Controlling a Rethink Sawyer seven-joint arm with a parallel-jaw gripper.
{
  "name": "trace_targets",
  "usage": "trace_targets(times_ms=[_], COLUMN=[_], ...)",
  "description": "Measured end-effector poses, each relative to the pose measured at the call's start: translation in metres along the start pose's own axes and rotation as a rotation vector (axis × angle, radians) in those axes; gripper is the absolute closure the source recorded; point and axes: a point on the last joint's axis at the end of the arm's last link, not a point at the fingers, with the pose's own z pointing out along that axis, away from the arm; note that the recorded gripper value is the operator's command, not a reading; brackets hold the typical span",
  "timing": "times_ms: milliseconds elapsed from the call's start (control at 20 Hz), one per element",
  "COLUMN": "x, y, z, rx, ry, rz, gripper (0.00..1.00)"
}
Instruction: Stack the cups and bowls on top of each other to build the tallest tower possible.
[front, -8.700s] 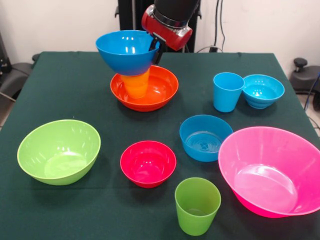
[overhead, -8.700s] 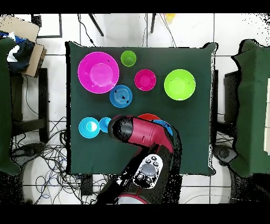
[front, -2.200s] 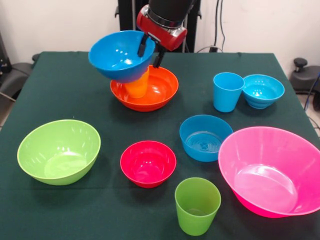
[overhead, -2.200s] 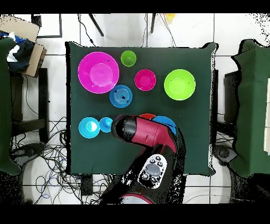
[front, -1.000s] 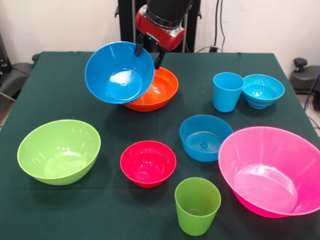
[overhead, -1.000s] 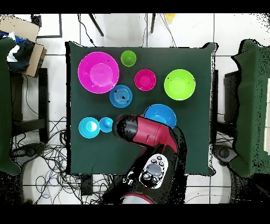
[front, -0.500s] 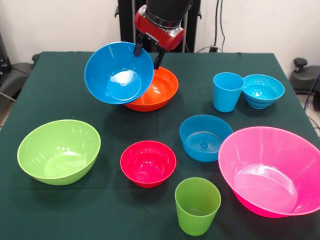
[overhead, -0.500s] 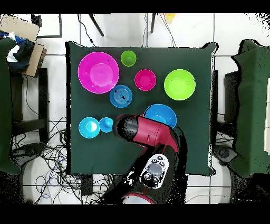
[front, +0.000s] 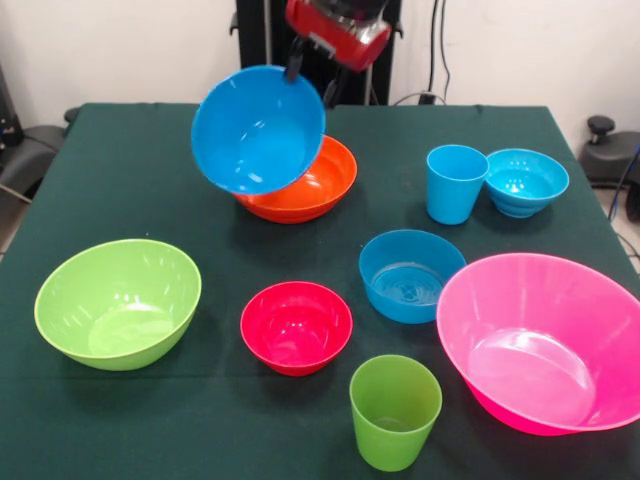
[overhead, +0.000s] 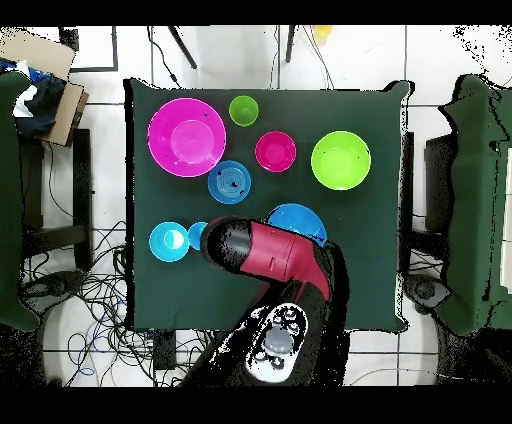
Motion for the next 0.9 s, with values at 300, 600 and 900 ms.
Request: trace_targets(times_ms=[300, 600, 900], x=[0.005, 0.0, -0.001], y=[-0.005, -0.01, -0.011], z=[-0.038, -0.054, -0.056], rx=[-0.011, -0.029, -0.033], ry=[0.033, 0.011, 0.008], rz=[0.011, 0.024, 0.027], gripper=[0.0, 0.0, 0.0])
